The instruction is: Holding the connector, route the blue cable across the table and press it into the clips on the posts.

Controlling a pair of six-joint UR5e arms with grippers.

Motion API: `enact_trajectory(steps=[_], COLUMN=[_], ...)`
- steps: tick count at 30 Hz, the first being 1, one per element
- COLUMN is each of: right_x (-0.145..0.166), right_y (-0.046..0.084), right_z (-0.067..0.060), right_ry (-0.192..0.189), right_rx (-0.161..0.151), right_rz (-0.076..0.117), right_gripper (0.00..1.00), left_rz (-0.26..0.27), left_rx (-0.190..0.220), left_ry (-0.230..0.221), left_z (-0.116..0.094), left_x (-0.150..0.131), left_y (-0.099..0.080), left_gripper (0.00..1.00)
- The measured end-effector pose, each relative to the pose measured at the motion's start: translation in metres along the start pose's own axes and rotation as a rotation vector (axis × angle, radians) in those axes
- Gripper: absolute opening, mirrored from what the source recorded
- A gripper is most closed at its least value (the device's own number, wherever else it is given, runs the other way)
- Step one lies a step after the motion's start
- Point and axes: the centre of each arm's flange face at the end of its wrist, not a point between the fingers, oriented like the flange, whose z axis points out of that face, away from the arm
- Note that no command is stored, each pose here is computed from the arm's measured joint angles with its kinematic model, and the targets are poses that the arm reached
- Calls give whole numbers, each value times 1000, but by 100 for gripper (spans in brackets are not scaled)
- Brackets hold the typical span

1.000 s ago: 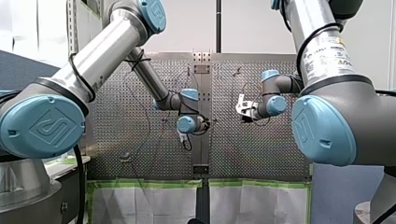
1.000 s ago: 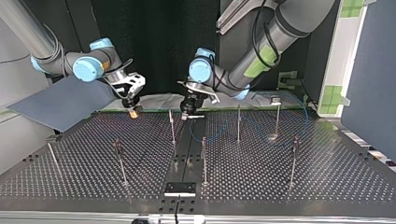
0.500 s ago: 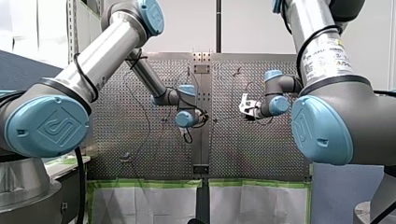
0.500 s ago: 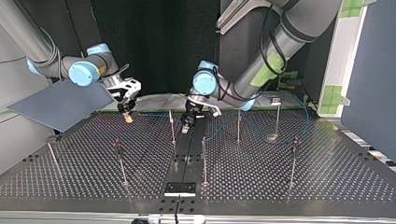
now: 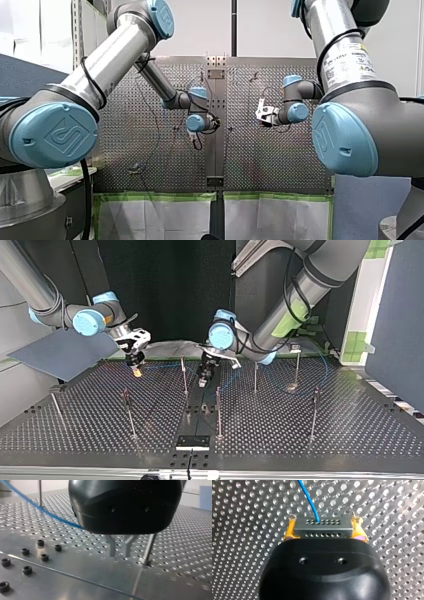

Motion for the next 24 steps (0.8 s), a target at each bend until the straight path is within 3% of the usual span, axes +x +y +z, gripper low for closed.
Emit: enact_trajectory(steps=[1, 2, 11, 24], right_x=[0, 0, 0, -4], right_y=[0, 0, -1, -2], right_z=[0, 0, 0, -5], right_ry=[1, 1, -5, -46], right_rx=[1, 3, 4, -4], right_rz=[-1, -2, 3, 13], right_gripper=[0, 0, 0, 0], left_rz=[8, 17, 106, 222], left_rx=[-7, -13, -67, -78], left_ry=[6, 12, 72, 123], left_z=[-1, -2, -18, -57], left_x=[1, 2, 11, -2], left_y=[0, -1, -17, -79], left_gripper=[75, 100, 100, 100])
